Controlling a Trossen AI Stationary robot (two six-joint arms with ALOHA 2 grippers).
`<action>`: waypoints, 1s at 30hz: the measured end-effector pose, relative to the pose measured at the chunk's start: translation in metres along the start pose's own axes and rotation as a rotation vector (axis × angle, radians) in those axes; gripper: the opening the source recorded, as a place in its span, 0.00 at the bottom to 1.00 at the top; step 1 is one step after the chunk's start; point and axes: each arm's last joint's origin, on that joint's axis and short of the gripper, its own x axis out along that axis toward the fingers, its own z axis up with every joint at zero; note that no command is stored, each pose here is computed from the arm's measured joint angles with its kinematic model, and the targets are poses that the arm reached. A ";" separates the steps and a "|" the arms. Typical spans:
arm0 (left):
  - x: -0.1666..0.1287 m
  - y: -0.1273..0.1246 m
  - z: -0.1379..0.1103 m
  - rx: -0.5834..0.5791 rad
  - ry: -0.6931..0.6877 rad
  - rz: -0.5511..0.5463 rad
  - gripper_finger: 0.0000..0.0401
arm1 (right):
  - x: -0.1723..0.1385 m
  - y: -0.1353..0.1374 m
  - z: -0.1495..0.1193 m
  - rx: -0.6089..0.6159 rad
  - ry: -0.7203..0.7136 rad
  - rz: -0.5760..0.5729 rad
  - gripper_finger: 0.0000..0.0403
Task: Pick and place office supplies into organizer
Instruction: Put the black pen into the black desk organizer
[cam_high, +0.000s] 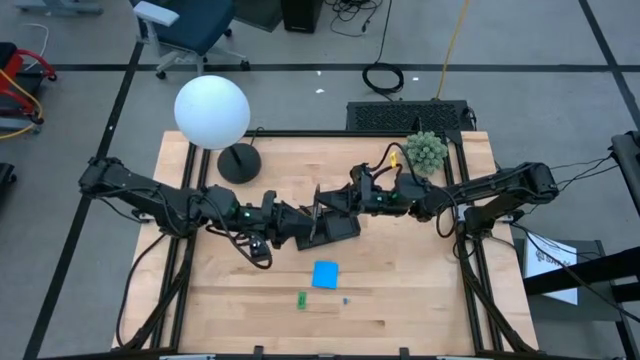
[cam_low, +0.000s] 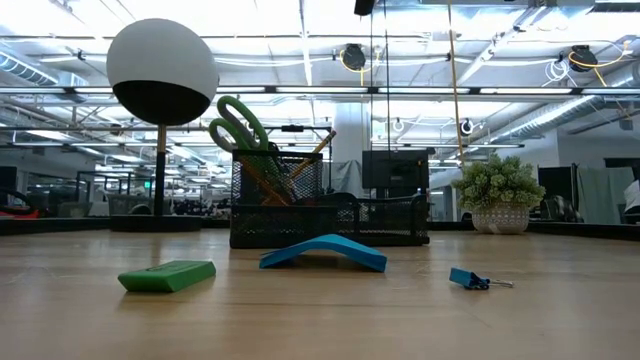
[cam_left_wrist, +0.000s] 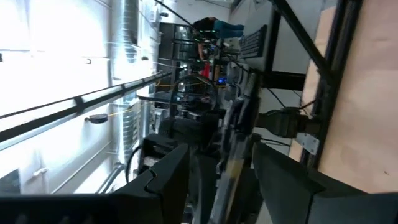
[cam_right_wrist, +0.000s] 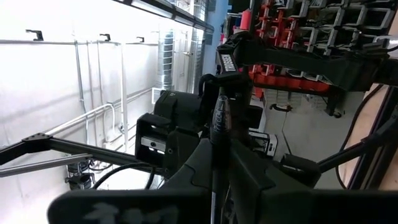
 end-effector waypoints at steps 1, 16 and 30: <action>0.002 -0.001 -0.001 0.004 -0.002 0.004 0.46 | 0.000 0.000 0.000 0.000 0.000 0.000 0.04; 0.015 -0.007 -0.001 -0.003 -0.029 0.041 0.46 | 0.000 0.000 0.000 -0.011 -0.004 -0.001 0.04; 0.015 -0.008 -0.001 0.000 -0.024 0.036 0.13 | 0.000 0.000 0.000 -0.017 -0.005 0.000 0.04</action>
